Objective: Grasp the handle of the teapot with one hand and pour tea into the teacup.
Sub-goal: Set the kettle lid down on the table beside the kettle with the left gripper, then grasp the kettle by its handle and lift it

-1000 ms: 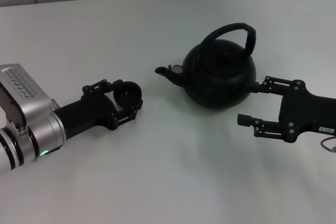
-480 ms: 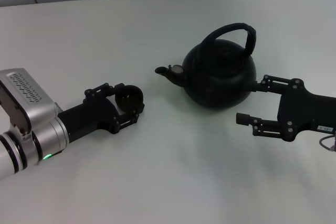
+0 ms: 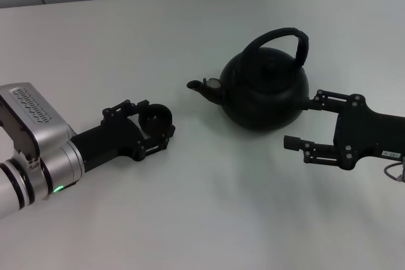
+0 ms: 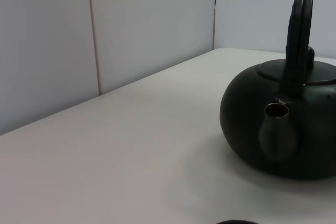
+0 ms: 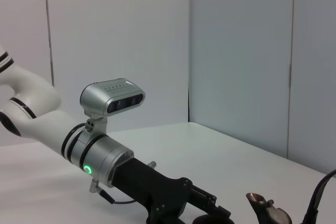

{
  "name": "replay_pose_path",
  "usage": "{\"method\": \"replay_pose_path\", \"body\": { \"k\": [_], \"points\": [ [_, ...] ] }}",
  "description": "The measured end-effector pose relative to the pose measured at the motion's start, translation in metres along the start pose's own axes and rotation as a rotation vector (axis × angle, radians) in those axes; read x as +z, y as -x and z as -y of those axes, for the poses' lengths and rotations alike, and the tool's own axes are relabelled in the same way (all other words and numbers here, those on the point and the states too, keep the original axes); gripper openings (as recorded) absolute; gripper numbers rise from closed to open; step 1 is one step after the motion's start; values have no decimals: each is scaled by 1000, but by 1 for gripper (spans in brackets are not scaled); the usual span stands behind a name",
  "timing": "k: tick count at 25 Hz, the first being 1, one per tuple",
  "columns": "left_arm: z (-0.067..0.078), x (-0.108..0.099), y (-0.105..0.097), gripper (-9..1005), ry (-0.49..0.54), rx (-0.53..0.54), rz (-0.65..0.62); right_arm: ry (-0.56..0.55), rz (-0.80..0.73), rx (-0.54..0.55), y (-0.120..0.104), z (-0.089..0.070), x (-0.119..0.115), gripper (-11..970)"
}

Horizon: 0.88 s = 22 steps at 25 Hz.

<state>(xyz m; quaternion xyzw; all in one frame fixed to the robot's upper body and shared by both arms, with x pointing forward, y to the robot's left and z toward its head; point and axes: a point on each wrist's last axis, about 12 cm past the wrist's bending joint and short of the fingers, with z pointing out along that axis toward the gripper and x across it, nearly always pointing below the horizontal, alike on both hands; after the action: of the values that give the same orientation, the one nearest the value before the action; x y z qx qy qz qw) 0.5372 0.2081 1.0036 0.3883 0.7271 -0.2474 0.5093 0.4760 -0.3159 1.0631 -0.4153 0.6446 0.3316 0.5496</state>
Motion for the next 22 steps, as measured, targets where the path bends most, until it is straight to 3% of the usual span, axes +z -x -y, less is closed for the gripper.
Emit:
{"method": "replay_pose_path", "body": {
  "k": [13, 14, 17, 21, 22],
  "points": [
    [-1, -5, 6, 812, 4, -19, 79, -2, -1, 2, 0, 0, -1, 712],
    [-9, -22, 10, 812, 19, -34, 165, -2, -1, 2, 0, 0, -1, 712],
    [-11, -27, 10, 812, 22, -36, 182, -1, -1, 1, 0, 0, 0, 710],
    [-12, -88, -1, 812, -9, -70, 265, -12, -3, -2, 0, 1, -2, 708],
    [-12, -88, -1, 812, -9, -70, 265, -15, -2, -2, 0, 2, -2, 707]
  ]
}}
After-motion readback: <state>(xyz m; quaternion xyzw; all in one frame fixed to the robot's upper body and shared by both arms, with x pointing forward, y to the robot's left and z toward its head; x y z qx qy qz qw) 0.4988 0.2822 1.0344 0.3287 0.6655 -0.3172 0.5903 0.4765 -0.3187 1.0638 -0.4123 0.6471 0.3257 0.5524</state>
